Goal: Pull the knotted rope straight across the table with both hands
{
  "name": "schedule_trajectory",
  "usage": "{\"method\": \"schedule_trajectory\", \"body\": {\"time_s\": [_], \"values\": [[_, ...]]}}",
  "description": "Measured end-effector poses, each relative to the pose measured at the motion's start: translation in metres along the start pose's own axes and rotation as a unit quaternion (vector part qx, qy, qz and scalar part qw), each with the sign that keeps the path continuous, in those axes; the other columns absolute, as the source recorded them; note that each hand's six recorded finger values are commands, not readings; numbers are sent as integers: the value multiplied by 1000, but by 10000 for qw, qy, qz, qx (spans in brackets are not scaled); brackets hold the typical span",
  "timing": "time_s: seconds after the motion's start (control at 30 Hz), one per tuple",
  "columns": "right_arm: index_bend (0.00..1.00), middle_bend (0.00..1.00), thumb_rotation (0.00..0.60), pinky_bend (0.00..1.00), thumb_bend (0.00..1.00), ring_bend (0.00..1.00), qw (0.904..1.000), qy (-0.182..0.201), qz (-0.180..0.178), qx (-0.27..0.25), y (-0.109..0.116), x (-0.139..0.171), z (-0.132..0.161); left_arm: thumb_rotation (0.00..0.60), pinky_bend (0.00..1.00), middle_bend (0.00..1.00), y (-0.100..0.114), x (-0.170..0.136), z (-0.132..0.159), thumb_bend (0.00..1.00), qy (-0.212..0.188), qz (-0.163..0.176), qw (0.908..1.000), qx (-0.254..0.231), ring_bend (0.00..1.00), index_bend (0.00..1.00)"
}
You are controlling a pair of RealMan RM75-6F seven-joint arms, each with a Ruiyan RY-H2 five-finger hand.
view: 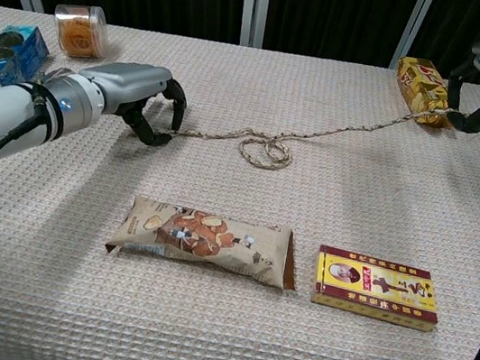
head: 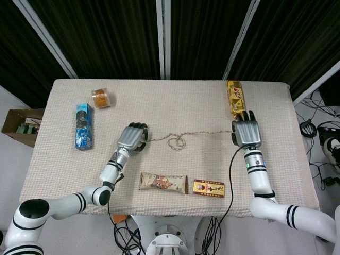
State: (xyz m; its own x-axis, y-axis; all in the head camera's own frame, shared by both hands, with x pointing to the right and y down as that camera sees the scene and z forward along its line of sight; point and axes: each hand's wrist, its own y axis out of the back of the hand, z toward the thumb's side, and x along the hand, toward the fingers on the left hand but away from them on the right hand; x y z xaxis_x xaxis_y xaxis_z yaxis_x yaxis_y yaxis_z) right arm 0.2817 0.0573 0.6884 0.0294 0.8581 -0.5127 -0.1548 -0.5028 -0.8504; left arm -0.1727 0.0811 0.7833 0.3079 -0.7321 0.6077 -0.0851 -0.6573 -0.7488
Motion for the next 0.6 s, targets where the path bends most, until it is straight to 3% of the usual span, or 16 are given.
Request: {"method": "schedule_trajectory", "body": {"time_s": [0.6], "values": [[615,279,600,124,462,89,9999,-85,6,-61,0,1,-8,600,177,230,3,0,-6,503,65,126,9999,38,162,594]]}}
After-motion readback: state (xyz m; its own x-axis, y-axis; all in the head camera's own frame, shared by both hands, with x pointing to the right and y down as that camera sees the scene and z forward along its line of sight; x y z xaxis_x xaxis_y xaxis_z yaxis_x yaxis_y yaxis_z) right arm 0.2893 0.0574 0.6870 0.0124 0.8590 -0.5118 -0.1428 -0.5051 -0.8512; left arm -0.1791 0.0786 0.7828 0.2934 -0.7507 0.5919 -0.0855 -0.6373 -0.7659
